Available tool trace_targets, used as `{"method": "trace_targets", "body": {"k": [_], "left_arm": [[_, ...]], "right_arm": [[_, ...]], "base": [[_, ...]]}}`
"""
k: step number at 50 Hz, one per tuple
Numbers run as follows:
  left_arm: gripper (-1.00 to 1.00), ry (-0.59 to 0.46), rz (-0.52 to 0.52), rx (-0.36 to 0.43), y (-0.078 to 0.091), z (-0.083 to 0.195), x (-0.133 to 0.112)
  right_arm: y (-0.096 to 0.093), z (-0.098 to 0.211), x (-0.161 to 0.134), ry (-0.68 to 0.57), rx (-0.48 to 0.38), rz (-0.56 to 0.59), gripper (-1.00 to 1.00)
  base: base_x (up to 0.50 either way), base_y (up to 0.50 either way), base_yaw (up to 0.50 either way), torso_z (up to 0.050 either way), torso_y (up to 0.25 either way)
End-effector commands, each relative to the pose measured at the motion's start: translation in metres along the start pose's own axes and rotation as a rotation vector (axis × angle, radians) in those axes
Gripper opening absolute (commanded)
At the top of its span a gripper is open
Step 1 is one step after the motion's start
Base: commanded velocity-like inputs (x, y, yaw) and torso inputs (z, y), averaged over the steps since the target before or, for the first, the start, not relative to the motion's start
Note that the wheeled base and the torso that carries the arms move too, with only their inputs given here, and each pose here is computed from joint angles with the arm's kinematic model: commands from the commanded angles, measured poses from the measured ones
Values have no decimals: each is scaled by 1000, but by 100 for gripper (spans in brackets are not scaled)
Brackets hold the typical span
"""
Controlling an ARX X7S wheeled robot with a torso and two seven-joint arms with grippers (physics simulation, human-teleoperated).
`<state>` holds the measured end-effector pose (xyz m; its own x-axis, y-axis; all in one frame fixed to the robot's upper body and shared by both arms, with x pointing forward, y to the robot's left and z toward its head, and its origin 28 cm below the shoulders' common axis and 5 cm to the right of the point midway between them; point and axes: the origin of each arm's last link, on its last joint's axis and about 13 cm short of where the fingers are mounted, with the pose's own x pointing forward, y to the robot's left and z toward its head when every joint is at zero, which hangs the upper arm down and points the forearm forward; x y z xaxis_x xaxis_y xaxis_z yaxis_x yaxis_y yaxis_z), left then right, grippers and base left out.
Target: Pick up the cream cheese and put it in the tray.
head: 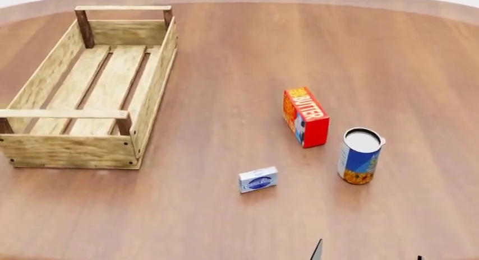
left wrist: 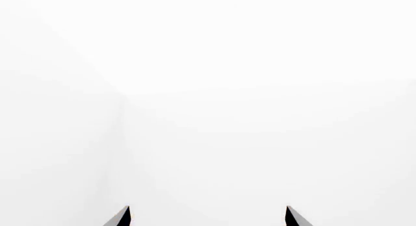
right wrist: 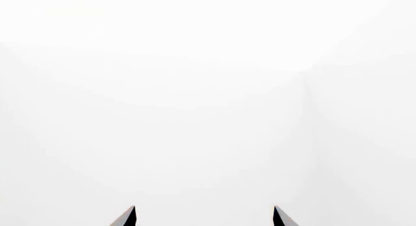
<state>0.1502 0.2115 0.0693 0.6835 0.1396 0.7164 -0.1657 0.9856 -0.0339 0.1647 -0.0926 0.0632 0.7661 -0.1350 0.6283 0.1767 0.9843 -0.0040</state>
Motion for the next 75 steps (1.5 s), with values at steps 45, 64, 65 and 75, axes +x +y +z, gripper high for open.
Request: {"method": "trace_targets", "body": {"k": [45,64,65,75], "left_arm": [[100,-15,12,3,2,2,1],[100,-13,17,7,2,1,1],[100,-14,16,4,2,2,1],[100,-12,1,9,0,-1,-1]], "right_arm": [[2,2,-2,-17,-6,15,100],[2,3,-2,-21,-23,18,100],[2,3,-2,-22,-22,17,100],[3,4,-3,-21,-16,25,100]], "base": [[100,233,0,0,0],[99,225,0,0,0],[98,227,0,0,0],[90,238,0,0,0]]}}
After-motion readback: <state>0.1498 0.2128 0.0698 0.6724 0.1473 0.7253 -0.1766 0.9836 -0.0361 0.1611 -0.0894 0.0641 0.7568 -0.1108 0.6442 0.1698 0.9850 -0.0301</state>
